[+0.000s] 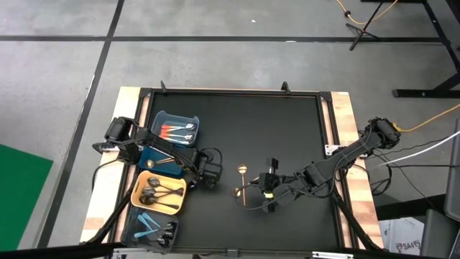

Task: Sort silverware by color (type)
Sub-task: Put the blue spoon into the black bin

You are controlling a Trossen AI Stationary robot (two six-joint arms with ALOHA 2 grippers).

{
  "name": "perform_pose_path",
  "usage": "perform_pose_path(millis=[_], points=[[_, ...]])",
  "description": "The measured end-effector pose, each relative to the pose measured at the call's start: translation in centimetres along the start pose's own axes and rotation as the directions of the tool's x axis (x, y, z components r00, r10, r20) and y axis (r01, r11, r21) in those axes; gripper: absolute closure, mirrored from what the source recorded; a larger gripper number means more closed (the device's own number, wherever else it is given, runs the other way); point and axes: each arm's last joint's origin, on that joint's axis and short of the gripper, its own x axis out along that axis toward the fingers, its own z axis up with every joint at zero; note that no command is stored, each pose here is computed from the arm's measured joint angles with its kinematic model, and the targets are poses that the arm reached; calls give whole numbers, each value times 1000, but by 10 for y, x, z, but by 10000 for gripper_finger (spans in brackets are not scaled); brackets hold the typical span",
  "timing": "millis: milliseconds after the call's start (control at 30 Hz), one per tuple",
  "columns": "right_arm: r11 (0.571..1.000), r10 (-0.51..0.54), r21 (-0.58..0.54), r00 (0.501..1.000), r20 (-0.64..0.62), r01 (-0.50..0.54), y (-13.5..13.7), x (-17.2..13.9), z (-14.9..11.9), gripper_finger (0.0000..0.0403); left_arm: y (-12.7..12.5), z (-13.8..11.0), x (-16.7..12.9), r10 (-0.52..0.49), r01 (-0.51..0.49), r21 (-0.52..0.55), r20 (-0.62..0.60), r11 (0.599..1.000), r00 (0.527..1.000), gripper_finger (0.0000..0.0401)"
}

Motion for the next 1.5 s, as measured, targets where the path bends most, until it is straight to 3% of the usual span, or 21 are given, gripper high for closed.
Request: perform_pose_path(millis=[233, 533, 700, 933, 1033, 1300, 1367, 1500], points=[[1000, 0, -1, 1000, -1, 0, 0, 0, 0, 403, 3, 1, -9, -28, 28, -35, 8, 999, 1000, 398], [1000, -3, -11, 1000, -6, 3, 0, 0, -1, 403, 10, -2, -52, -206, 199, -148, -32, 969, 978, 400], [1000, -3, -31, 1000, -7, 2, 0, 0, -1, 403, 18, -13, -90, -359, 327, -249, -93, 912, 929, 400], [998, -3, -57, 1000, -6, 2, 0, 0, -1, 403, 31, -57, -138, -501, 410, -445, -104, 796, 859, 401], [998, -3, -58, 1000, -6, 2, 0, 0, -1, 403, 32, -79, -147, -517, 394, -522, -109, 757, 849, 401], [998, -9, -57, 1000, -1, 9, 0, 0, 0, 403, 34, -131, -154, -503, 262, -652, -211, 711, 838, 401], [998, -18, -57, 1000, 3, 18, -1, 0, 0, 403, 35, -142, -155, -492, 210, -663, -270, 718, 828, 401], [998, -23, -57, 1000, 5, 23, -1, 0, 0, 403, 38, -155, -158, -455, 131, -623, -397, 772, 797, 401]])
